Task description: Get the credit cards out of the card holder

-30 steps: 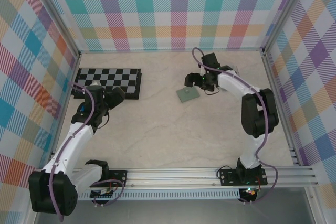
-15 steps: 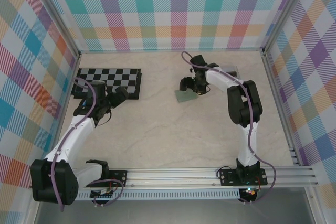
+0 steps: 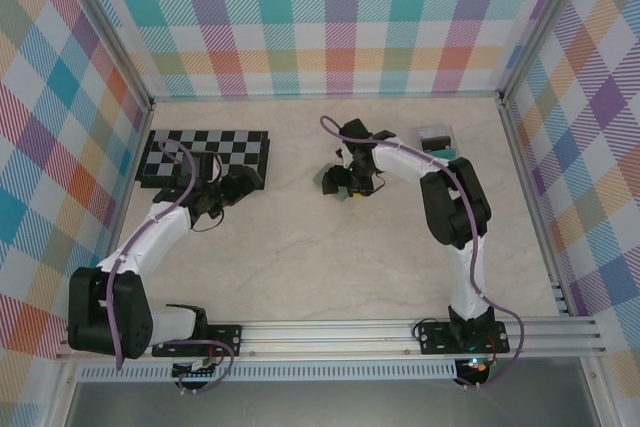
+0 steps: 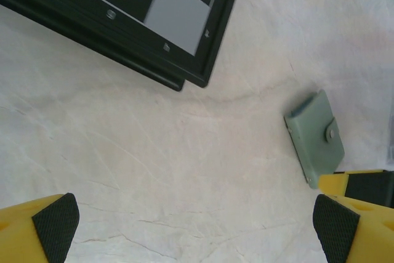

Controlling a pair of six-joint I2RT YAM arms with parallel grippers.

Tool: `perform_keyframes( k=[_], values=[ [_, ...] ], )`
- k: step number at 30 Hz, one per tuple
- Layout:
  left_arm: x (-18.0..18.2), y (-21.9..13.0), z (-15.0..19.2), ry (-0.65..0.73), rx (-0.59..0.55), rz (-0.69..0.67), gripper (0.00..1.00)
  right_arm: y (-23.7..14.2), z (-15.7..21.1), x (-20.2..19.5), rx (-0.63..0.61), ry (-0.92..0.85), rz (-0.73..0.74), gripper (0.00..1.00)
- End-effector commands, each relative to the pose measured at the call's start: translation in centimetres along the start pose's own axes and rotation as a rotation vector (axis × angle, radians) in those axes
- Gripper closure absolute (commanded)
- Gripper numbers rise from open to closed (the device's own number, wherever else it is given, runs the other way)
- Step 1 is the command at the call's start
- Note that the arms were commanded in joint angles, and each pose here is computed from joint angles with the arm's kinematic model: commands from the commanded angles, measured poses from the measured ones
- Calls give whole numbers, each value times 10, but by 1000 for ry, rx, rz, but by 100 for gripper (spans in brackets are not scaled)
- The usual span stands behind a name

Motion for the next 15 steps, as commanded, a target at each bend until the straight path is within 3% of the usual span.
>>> perform_keyframes(
  k=[1, 10, 15],
  values=[
    [-16, 3, -7, 14, 5, 72, 0, -35, -15, 4, -118, -56, 69, 26],
    [-34, 27, 2, -8, 38, 125, 5, -8, -46, 12, -118, -93, 134, 26],
    [-41, 35, 7, 0, 63, 130, 15, 1, -43, 16, -69, -80, 124, 28]
  ],
)
Point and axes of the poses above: each hand's point on the last joint's axis, 136 mm out from that joint toward the fingers, its own y axis out along the fingers, its own x axis along the line the jaws close on, z = x × y, the point moved 9 cm from there along -y, back along the fingers, and after that the axes turned 14 degrees about y, right-handed, at the moved point
